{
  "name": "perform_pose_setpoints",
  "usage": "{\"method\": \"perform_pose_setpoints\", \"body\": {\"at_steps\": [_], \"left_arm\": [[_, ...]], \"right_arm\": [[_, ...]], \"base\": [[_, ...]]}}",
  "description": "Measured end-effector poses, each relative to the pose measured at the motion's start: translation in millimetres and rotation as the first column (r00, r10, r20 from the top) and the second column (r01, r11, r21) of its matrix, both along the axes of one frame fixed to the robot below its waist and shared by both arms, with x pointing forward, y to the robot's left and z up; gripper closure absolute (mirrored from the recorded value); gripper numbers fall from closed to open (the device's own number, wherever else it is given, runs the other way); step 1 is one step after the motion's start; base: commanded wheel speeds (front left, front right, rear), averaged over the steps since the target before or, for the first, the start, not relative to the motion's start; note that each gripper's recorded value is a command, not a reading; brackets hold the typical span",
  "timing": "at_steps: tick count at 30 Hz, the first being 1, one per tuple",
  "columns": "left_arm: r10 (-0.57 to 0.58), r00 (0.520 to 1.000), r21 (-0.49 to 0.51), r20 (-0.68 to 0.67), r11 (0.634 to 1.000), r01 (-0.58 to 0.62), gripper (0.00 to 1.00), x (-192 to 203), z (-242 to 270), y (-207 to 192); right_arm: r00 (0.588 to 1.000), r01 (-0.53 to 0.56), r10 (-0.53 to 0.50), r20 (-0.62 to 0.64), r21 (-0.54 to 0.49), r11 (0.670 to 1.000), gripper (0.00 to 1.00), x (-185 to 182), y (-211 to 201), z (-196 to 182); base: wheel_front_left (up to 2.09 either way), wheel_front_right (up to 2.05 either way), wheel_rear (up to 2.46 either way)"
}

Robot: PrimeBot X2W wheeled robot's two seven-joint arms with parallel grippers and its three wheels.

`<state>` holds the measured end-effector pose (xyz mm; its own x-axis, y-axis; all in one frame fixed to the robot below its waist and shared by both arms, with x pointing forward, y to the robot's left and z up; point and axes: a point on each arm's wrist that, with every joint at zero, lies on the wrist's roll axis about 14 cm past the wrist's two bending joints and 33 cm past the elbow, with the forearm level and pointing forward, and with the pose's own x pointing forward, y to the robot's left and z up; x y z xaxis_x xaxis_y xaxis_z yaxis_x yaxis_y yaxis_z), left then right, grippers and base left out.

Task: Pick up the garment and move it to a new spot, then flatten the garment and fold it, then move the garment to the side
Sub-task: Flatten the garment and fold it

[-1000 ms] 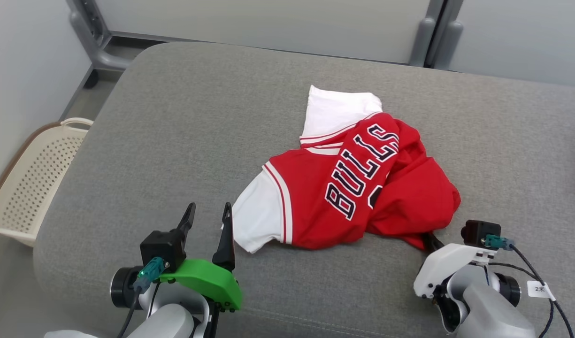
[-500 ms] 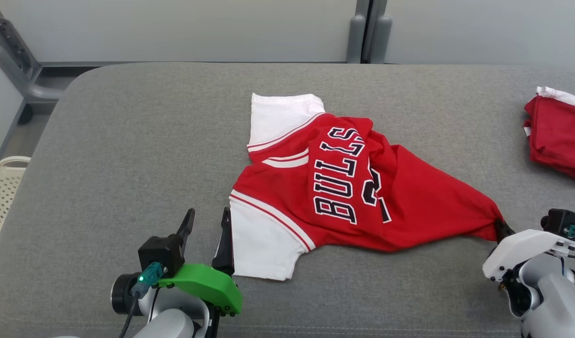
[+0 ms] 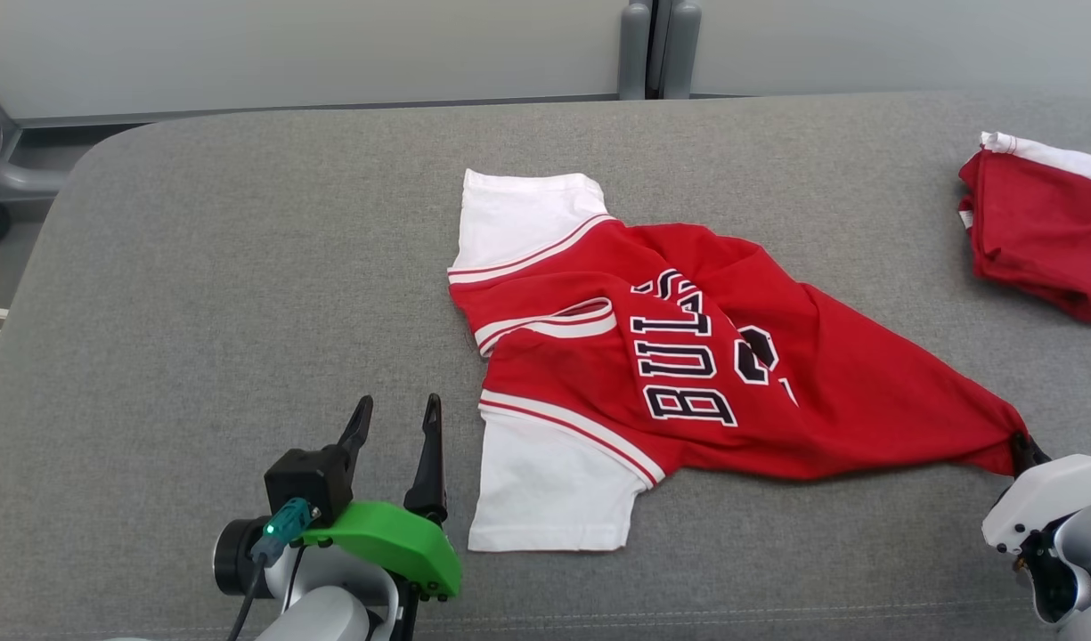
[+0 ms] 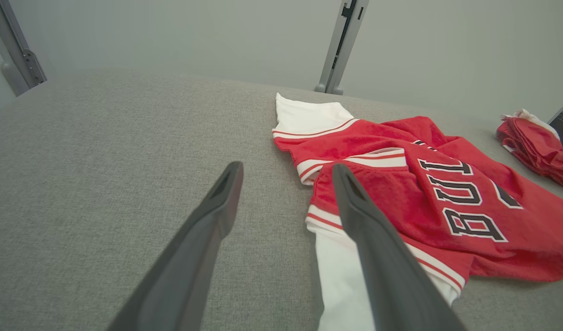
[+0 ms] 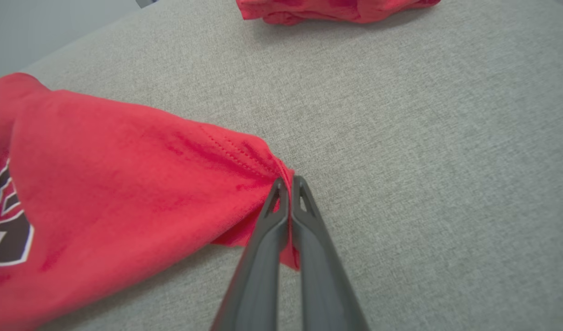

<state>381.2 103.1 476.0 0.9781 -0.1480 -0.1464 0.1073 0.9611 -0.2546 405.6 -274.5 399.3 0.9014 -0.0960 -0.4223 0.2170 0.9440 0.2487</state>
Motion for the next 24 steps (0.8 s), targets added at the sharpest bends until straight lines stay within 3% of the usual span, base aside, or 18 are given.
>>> {"method": "perform_pose_setpoints", "body": {"at_steps": [6,7,8,9,10,24], "left_arm": [[-0.005,1.000,0.006,-0.011,1.000,0.005,0.00,0,-4,0],[-0.007,1.000,0.007,-0.011,1.000,0.007,0.00,0,-4,-1],[-0.008,1.000,0.007,-0.010,1.000,0.008,0.00,0,-4,-1],[-0.010,1.000,0.007,-0.009,1.000,0.010,0.00,0,-3,-2],[-0.012,1.000,0.007,-0.008,1.000,0.012,0.00,0,-3,-2],[-0.071,0.997,0.000,-0.016,0.997,0.071,0.00,-12,-4,-21]], "right_arm": [[1.000,-0.021,0.020,-0.023,-0.027,0.999,1.00,-2,2,-5],[0.999,-0.022,0.022,-0.024,-0.026,0.999,0.83,-3,3,-5],[0.999,-0.027,0.027,-0.025,-0.030,0.999,0.51,-4,4,-5],[0.999,-0.035,0.034,-0.024,-0.041,0.999,0.09,-4,4,-5],[0.999,-0.042,0.041,-0.018,-0.054,0.998,0.00,-5,4,-4],[1.000,-0.010,0.011,0.007,-0.148,0.989,0.00,-43,-26,5]], "base": [[0.00,0.00,0.00],[0.00,0.00,0.00],[0.00,0.00,0.00],[0.00,0.00,0.00],[0.00,0.00,0.00],[0.00,0.00,0.00]]}}
